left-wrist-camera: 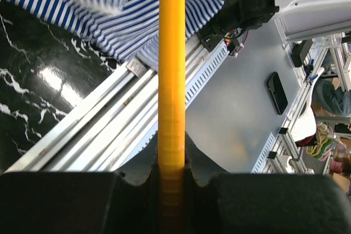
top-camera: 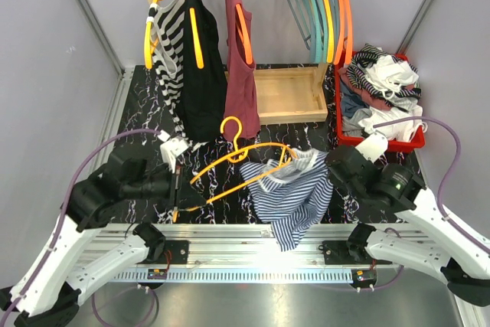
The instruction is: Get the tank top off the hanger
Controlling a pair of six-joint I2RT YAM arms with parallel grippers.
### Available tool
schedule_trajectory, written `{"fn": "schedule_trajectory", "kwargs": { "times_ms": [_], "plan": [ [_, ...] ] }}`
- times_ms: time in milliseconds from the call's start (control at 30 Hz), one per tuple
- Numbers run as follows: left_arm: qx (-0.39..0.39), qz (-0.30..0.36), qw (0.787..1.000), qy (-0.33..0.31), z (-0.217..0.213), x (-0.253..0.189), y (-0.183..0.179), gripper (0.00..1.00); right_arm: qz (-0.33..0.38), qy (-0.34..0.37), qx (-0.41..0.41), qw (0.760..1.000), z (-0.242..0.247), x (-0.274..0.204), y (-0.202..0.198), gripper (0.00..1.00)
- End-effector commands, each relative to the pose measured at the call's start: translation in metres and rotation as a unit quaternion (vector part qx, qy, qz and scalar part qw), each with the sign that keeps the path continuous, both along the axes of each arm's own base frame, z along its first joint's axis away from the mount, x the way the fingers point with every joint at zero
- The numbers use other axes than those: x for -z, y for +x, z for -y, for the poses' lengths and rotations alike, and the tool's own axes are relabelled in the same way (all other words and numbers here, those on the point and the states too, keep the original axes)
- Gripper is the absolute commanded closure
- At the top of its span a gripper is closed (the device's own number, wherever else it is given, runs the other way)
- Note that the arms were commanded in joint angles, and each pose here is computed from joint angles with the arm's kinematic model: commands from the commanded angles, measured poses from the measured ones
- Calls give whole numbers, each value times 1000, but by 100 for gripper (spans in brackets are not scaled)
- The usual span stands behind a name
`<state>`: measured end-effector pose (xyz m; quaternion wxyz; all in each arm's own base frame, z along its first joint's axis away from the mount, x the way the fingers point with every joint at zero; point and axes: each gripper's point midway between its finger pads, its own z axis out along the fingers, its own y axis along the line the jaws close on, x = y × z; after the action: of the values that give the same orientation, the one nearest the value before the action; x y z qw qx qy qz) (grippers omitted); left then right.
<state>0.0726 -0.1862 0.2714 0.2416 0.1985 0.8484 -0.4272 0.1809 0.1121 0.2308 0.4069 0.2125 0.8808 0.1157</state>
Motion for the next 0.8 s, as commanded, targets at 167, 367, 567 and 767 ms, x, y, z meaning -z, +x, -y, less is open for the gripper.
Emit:
{"fn": "schedule_trajectory", "kwargs": {
  "times_ms": [167,367,567,767],
  "plan": [
    [25,-7,999,-30,-15,-19,-38,100,-54,-30,10,998,10,35,-15,100],
    [39,-3,998,-44,-19,-22,-50,100,-97,-22,-143,985,-12,24,-46,14],
    [123,-10,982,-144,-6,-52,-81,100,49,71,-256,963,-16,-56,-65,0],
    [180,-31,962,-204,-4,-66,-103,100,104,146,-380,907,-34,-102,-106,0]
  ]
}}
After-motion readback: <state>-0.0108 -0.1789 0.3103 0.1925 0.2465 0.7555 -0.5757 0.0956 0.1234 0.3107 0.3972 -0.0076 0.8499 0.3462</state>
